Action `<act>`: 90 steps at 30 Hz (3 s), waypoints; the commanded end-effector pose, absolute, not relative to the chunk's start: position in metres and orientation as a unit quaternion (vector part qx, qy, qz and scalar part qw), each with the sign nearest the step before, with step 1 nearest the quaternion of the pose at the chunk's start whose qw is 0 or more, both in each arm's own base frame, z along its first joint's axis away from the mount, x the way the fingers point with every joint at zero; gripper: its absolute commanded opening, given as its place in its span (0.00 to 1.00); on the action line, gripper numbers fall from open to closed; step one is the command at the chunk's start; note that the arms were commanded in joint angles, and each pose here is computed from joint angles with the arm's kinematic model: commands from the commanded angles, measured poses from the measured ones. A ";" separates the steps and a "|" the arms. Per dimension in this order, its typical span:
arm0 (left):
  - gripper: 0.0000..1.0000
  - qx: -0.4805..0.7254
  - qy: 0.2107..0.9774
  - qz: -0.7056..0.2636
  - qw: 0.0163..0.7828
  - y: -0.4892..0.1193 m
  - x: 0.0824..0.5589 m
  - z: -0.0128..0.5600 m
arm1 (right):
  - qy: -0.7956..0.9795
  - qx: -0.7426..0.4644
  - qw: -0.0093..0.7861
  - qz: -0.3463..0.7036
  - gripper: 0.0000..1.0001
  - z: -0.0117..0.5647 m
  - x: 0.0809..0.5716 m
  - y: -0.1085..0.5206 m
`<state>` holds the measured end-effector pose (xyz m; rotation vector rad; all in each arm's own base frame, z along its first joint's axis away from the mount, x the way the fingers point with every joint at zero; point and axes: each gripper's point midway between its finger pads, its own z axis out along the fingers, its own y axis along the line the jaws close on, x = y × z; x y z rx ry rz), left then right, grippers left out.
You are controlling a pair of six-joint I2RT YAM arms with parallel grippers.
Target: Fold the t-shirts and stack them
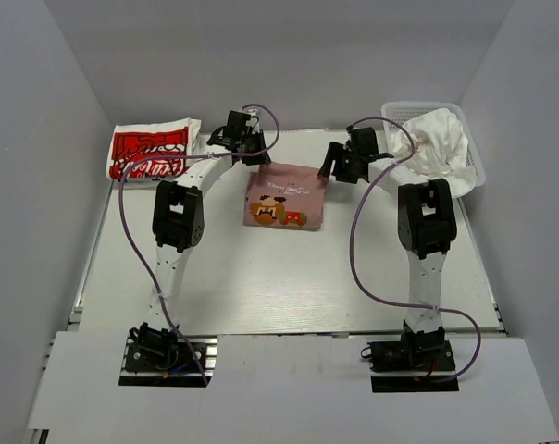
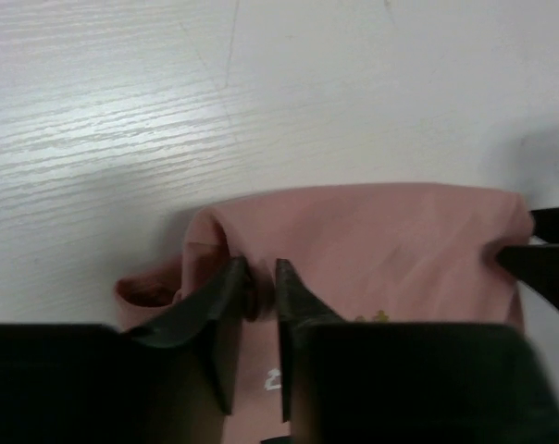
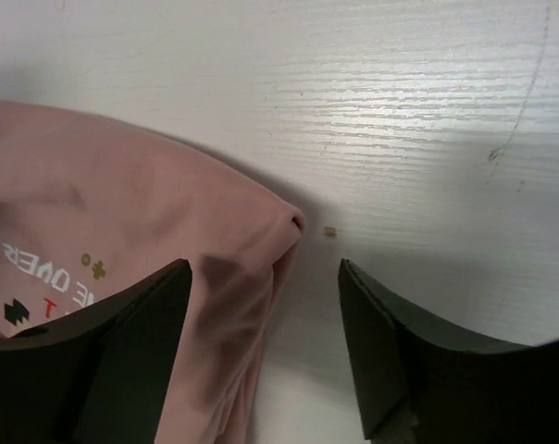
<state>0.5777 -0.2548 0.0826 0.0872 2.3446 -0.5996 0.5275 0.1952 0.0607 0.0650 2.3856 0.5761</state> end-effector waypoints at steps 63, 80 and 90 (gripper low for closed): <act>1.00 -0.098 0.898 -0.165 0.396 -0.161 0.596 0.126 | 0.847 -0.088 0.402 0.336 0.91 0.125 0.565 0.244; 1.00 -0.011 0.940 -0.219 0.262 -0.191 0.483 0.046 | 0.835 -0.117 0.387 0.373 0.91 0.168 0.426 0.241; 0.36 0.034 0.940 -0.273 0.201 -0.233 0.472 0.007 | 0.832 -0.113 0.381 0.386 0.91 0.164 0.389 0.236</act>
